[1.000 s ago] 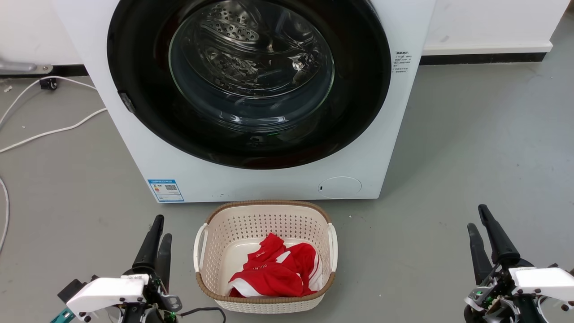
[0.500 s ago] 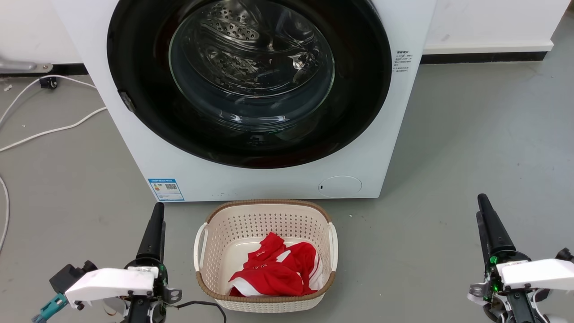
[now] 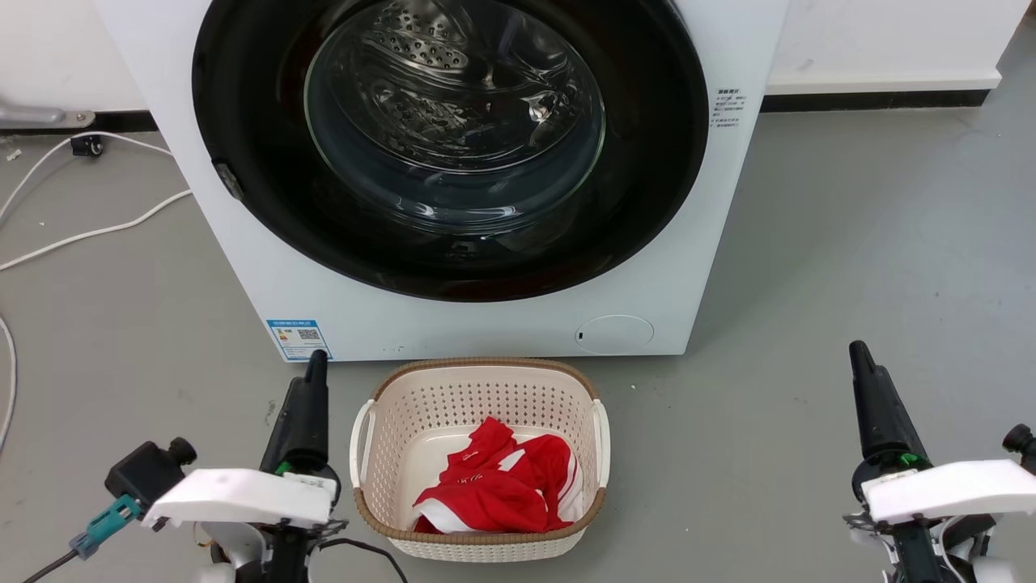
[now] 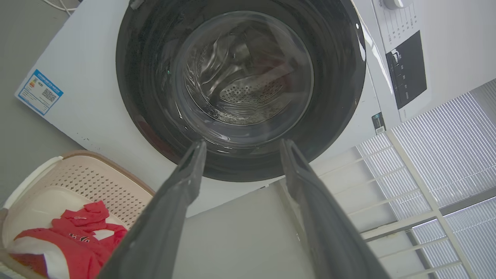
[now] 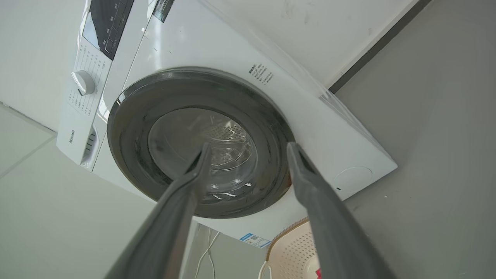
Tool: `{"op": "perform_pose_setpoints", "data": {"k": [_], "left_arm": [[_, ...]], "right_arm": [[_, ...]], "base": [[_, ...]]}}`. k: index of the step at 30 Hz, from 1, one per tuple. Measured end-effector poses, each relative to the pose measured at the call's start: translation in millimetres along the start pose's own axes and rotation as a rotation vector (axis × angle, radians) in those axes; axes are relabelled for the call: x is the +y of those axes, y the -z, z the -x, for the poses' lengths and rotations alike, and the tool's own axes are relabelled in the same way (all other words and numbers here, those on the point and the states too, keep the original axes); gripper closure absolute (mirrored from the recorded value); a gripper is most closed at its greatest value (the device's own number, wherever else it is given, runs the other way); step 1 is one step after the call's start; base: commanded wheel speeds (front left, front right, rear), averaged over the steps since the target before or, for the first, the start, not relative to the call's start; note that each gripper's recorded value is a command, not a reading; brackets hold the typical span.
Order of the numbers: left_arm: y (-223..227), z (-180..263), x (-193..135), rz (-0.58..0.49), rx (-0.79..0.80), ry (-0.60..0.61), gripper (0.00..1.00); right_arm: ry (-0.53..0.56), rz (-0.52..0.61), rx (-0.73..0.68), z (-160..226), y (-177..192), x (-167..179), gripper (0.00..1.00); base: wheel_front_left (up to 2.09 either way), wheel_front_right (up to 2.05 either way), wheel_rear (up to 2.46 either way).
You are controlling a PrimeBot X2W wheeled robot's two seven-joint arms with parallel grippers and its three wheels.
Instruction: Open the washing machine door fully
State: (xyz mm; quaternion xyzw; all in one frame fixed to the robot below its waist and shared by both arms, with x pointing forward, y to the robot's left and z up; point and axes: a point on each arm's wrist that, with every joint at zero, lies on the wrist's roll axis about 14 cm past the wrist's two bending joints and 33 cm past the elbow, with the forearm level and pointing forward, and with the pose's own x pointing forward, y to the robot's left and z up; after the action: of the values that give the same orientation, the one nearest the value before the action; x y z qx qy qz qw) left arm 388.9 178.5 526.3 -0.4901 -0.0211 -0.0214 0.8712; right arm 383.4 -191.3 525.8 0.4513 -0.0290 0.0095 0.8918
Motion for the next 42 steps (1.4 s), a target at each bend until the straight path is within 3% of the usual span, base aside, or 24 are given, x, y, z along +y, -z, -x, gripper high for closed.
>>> {"op": "perform_pose_setpoints", "data": {"k": [18, 42], "left_arm": [[14, 0, -10, -0.342, 0.023, 0.029, 0.0], [20, -3, -19, -0.644, 0.006, 0.075, 0.0]], "right_arm": [[-0.019, 0.318, 0.003, 4, 5, 2, 0.0], [-0.077, 0.608, 0.001, 3, 11, 11, 0.0]], "base": [[0.0, 0.0, 0.0], [0.0, 0.0, 0.0]]}}
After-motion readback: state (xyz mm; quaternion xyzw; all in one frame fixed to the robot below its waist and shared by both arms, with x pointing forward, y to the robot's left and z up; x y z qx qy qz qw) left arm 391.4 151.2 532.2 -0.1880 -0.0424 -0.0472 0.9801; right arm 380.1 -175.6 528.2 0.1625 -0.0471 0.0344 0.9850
